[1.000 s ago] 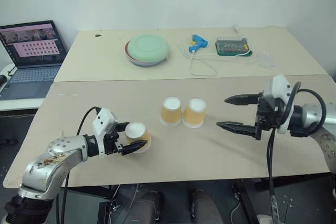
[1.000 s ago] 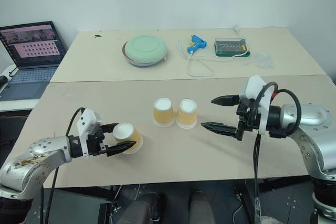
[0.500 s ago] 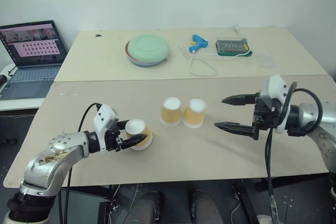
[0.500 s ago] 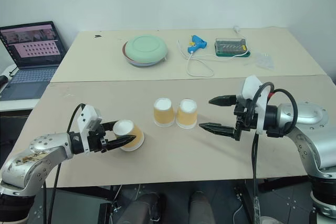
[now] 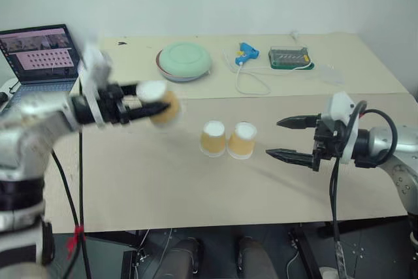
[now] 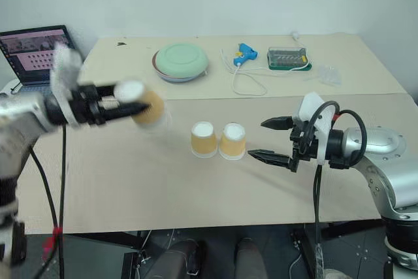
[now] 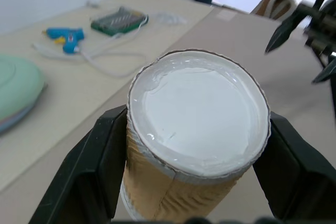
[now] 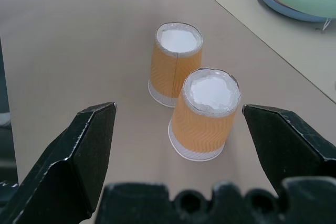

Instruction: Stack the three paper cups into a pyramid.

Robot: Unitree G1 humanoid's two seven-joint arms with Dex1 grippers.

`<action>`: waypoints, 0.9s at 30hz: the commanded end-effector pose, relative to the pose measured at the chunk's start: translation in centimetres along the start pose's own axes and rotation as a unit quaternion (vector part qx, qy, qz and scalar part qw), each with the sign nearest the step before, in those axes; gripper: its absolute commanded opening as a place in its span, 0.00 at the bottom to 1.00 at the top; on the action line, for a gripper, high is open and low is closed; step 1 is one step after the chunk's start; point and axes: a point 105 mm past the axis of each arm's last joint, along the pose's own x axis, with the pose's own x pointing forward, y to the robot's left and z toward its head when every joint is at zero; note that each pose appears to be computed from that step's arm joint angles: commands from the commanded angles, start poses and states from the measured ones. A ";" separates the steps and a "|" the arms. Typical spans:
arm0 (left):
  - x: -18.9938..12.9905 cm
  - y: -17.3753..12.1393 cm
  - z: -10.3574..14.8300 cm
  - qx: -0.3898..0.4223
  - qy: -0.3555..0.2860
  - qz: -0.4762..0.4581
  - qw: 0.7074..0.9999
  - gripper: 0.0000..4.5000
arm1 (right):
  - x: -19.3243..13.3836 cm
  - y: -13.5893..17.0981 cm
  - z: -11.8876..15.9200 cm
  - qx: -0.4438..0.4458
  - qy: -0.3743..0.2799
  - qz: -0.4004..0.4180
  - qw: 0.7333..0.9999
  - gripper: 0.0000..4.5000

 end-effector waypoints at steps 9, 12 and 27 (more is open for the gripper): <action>9.2 -0.6 1.8 -0.101 0.004 -0.206 0.973 0.76 | 0.2 0.2 0.9 -0.026 -0.021 -0.019 0.999 1.00; 10.5 -0.8 0.5 -0.108 0.025 -0.227 0.967 0.76 | 0.0 0.3 0.8 -0.025 -0.019 -0.027 0.999 1.00; 13.3 -1.3 -2.5 -0.078 0.102 -0.289 0.949 0.76 | -1.1 1.1 0.7 -0.014 -0.022 -0.061 0.998 1.00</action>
